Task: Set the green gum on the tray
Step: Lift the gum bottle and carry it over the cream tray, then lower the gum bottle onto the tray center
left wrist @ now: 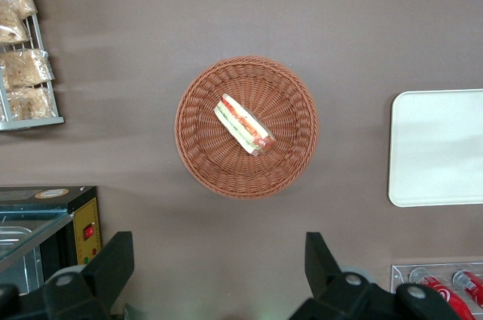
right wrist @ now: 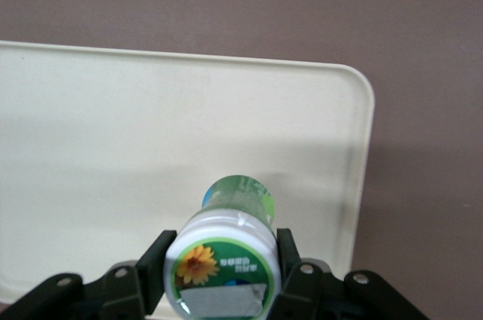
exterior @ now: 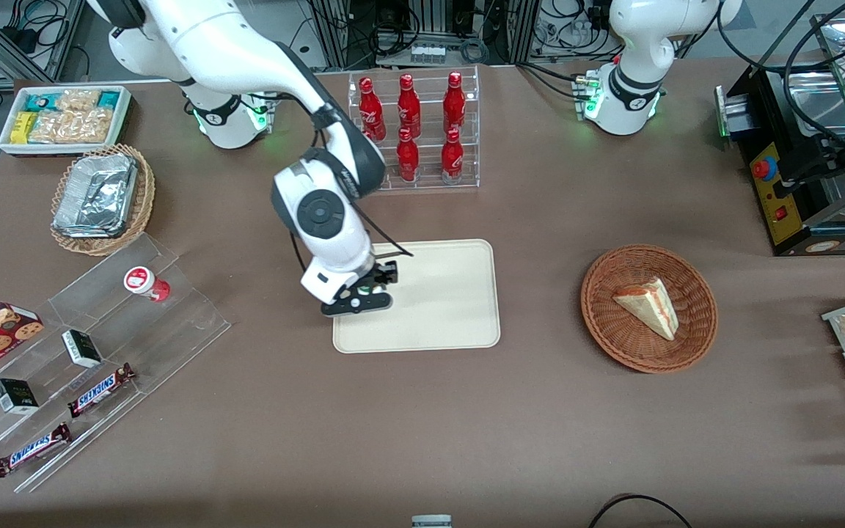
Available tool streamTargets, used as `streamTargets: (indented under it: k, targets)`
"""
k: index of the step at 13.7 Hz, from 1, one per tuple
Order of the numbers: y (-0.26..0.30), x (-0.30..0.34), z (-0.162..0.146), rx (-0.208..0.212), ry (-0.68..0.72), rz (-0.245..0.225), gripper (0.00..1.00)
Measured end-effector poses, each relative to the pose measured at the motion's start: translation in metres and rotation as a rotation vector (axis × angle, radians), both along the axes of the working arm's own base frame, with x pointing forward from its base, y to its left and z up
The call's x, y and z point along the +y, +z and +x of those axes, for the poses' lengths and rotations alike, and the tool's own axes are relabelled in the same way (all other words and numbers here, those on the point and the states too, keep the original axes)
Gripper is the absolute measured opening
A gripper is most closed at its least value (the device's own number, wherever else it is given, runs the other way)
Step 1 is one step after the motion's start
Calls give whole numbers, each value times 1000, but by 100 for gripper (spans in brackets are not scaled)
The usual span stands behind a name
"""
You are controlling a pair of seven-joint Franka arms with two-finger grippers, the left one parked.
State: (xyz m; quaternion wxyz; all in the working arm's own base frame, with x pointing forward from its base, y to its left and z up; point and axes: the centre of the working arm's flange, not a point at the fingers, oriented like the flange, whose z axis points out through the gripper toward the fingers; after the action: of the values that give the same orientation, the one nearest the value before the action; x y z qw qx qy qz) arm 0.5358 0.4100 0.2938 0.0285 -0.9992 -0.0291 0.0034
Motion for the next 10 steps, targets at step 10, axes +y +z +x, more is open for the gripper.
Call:
streamTargets:
  k: [10]
  targets:
    - [-53, 60, -31, -36, -99, 7, 59]
